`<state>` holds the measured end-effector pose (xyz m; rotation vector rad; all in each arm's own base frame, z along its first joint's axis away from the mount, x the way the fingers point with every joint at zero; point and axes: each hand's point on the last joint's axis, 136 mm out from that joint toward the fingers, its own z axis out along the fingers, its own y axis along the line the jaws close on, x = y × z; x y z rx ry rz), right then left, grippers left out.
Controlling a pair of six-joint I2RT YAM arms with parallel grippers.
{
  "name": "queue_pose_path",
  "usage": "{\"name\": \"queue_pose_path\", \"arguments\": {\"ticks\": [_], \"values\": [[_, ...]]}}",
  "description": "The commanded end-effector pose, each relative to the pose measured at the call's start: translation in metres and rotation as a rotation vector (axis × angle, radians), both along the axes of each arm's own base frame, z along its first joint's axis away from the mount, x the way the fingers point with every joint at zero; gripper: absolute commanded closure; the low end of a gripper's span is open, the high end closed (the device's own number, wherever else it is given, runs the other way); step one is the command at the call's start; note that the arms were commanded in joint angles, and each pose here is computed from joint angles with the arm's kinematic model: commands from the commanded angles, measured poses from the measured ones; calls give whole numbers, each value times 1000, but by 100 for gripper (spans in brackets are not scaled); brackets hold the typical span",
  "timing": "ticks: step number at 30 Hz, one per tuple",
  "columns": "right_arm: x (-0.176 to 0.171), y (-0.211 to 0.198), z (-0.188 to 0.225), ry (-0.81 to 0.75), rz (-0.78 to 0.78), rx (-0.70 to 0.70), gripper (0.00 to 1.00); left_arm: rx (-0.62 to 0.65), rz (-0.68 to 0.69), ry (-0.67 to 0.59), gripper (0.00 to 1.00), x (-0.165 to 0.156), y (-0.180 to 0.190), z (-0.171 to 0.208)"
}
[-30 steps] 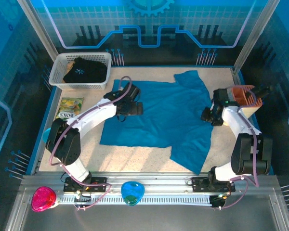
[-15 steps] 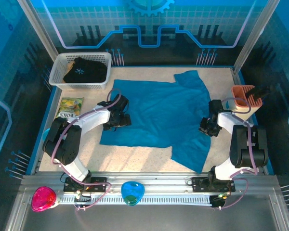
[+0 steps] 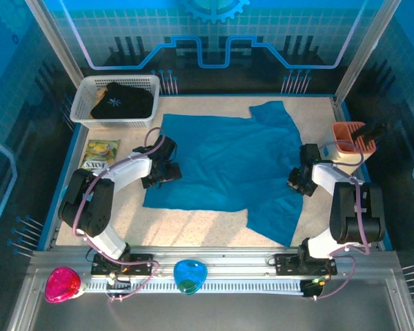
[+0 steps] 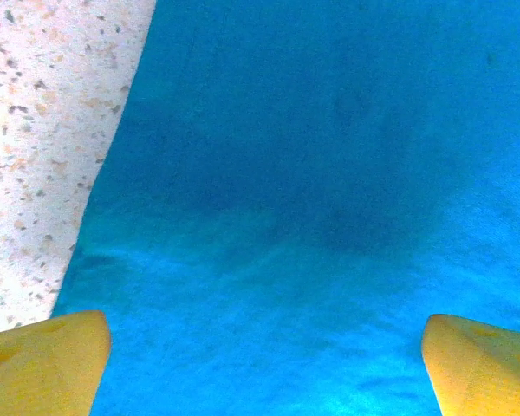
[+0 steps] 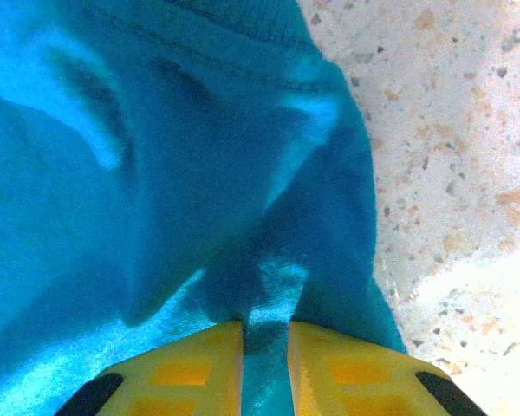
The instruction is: Fold and stack the t-shirts
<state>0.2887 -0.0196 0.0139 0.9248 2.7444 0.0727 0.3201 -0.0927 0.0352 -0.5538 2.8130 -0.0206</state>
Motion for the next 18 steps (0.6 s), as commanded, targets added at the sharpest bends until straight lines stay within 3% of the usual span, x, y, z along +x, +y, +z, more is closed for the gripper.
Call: {"name": "queue_pose_path", "arguments": {"ticks": [1,11,18], "values": [[9,-4,-5,11,-18,-1,82,-3,16,37,10,1,0,-21],[48,-16,1,-11,-22,-30,90,53,5,109,37,17,0,-54],[63,-24,2,-28,-56,-17,93,75,17,89,41,29,4,-49]]}}
